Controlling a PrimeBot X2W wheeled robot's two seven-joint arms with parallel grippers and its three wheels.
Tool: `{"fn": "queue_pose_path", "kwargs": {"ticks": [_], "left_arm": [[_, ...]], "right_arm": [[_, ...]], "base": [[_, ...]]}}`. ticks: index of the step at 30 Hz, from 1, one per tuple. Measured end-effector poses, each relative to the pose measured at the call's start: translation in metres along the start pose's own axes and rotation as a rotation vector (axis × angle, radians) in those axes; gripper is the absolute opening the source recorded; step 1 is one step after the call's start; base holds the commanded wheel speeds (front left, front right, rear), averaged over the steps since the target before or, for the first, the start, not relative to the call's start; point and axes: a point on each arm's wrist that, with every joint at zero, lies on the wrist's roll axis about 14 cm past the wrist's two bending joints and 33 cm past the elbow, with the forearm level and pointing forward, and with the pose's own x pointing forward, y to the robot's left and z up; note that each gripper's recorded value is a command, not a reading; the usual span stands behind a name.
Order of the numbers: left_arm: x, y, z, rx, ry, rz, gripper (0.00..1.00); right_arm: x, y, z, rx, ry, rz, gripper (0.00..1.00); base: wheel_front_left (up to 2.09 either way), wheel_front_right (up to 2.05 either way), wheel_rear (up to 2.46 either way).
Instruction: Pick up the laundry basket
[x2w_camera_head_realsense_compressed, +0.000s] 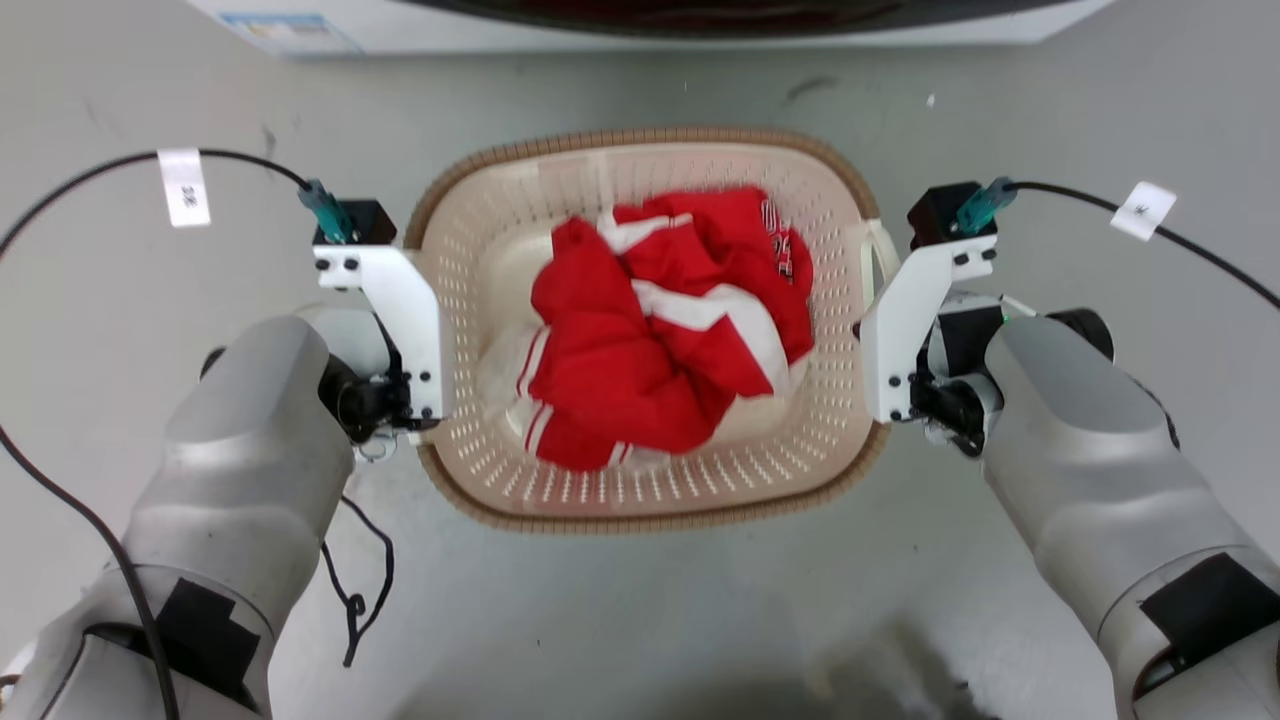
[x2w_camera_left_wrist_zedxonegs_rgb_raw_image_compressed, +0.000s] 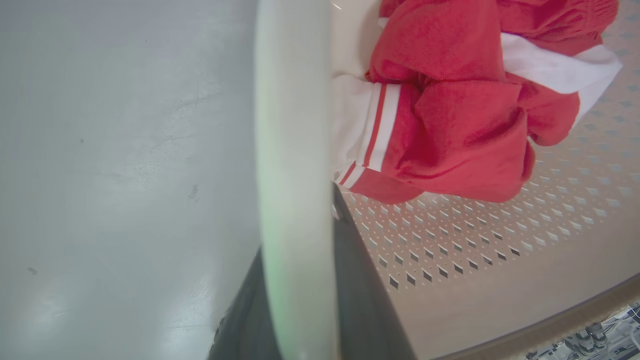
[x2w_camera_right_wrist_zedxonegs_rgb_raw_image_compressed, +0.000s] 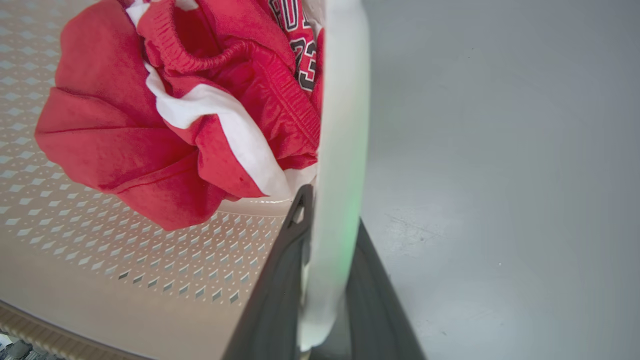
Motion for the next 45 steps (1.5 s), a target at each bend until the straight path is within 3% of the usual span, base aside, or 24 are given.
{"fn": "queue_pose_path", "kwargs": {"ticks": [10,25,45], "left_arm": [[-0.061,-0.023,-0.014,-0.005,0.031,-0.022,0.00],[-0.139,-0.056,-0.048,0.001,-0.012,-0.041,0.00],[-0.194,-0.080,-0.072,0.032,-0.132,-0.053,0.00]], "right_arm": [[-0.060,0.015,-0.015,0.016,0.064,0.011,0.00],[-0.146,0.034,-0.032,0.025,0.052,0.015,0.00],[-0.210,0.045,-0.048,0.021,-0.007,0.004,0.00]], "base": [[0.00,0.00,0.00],[0.00,0.00,0.00],[0.00,0.00,0.00]]}}
